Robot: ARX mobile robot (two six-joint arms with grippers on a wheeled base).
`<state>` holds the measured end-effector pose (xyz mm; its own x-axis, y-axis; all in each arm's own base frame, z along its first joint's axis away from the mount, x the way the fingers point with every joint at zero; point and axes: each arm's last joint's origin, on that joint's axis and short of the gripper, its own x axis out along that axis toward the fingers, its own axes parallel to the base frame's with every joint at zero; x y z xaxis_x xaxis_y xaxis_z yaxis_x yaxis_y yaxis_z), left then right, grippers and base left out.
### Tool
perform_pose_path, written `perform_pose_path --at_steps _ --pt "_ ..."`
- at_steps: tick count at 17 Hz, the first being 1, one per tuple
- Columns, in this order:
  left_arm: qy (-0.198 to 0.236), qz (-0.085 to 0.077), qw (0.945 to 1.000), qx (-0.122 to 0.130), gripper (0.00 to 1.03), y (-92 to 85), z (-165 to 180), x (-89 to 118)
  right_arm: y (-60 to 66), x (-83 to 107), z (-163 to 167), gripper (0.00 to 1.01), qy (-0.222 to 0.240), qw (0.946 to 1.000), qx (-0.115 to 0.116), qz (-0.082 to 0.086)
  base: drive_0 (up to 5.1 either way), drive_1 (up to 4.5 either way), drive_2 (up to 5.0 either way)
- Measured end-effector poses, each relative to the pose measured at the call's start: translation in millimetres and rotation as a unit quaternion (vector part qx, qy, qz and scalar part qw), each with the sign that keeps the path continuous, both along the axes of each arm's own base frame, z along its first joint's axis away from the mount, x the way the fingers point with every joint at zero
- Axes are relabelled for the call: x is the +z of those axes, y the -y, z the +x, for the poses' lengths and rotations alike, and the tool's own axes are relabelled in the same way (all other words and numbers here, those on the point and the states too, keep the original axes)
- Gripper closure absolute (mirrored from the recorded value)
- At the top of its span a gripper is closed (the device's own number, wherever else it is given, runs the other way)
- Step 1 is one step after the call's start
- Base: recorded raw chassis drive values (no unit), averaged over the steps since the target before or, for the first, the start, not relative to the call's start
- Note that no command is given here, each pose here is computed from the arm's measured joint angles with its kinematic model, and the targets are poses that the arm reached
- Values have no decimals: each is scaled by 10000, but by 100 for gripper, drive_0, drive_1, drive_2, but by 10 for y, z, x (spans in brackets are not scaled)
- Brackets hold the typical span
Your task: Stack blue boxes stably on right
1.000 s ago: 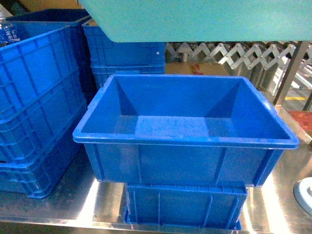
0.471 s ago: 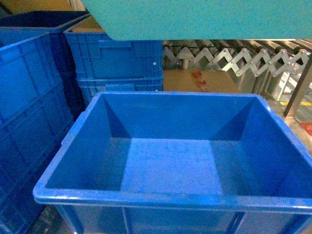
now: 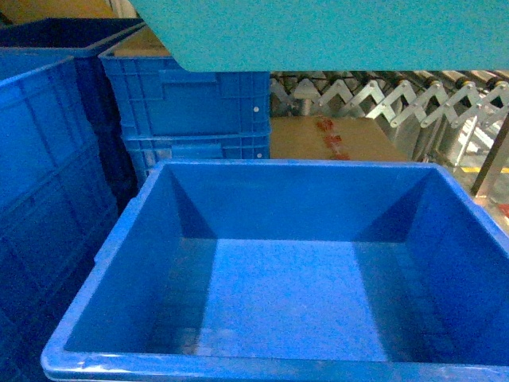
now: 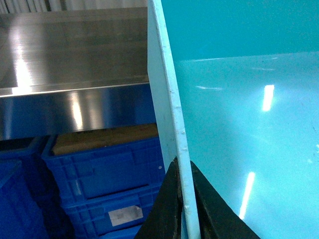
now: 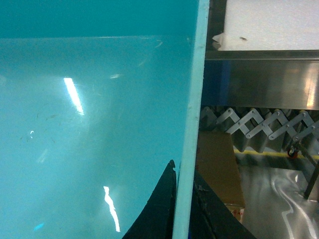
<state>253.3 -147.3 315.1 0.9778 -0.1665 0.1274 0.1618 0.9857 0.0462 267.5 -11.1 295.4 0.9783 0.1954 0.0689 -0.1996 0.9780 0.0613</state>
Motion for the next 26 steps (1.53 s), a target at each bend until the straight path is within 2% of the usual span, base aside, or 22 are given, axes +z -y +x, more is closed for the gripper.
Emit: perform_pose_path --at_steps 3,6,8,11,15,18,20,22,24,26 --pt "3 -6 10000 26 101 -15 8 1 -19 14 -6 94 46 10000 34 -5 -3 420 -426" --pt "6 1 10000 14 101 -8 4 2 -12 11 -8 94 19 10000 19 1 0 0 0" --pt "-212 0 9998 48 101 8 35 -70 -16 -55 22 94 -187 9997 125 0 0 0 0" --pt "-878 169 9960 91 101 105 211 -410 -6 -394 176 94 -881 9959 172 -51 0 0 0" --pt "-1502 380 9877 212 101 149 553 -790 14 -866 450 94 -1670 9856 221 -171 0 0 0" --pt "-1872 540 9803 335 101 156 757 -1077 25 -1186 650 94 -2223 9744 278 -205 0 0 0" --pt "-1968 574 9777 461 101 146 857 -1233 -3 -1360 748 94 -2443 9690 322 -204 0 0 0" --pt "-2083 523 9755 482 101 136 979 -1363 -61 -1482 835 94 -2501 9674 322 -236 0 0 0" --pt "-2372 457 9689 537 101 106 1030 -1552 -101 -1683 871 94 -2708 9618 313 -251 0 0 0" --pt "-2524 403 9651 561 101 103 1043 -1702 -101 -1845 889 94 -2875 9570 308 -237 0 0 0"
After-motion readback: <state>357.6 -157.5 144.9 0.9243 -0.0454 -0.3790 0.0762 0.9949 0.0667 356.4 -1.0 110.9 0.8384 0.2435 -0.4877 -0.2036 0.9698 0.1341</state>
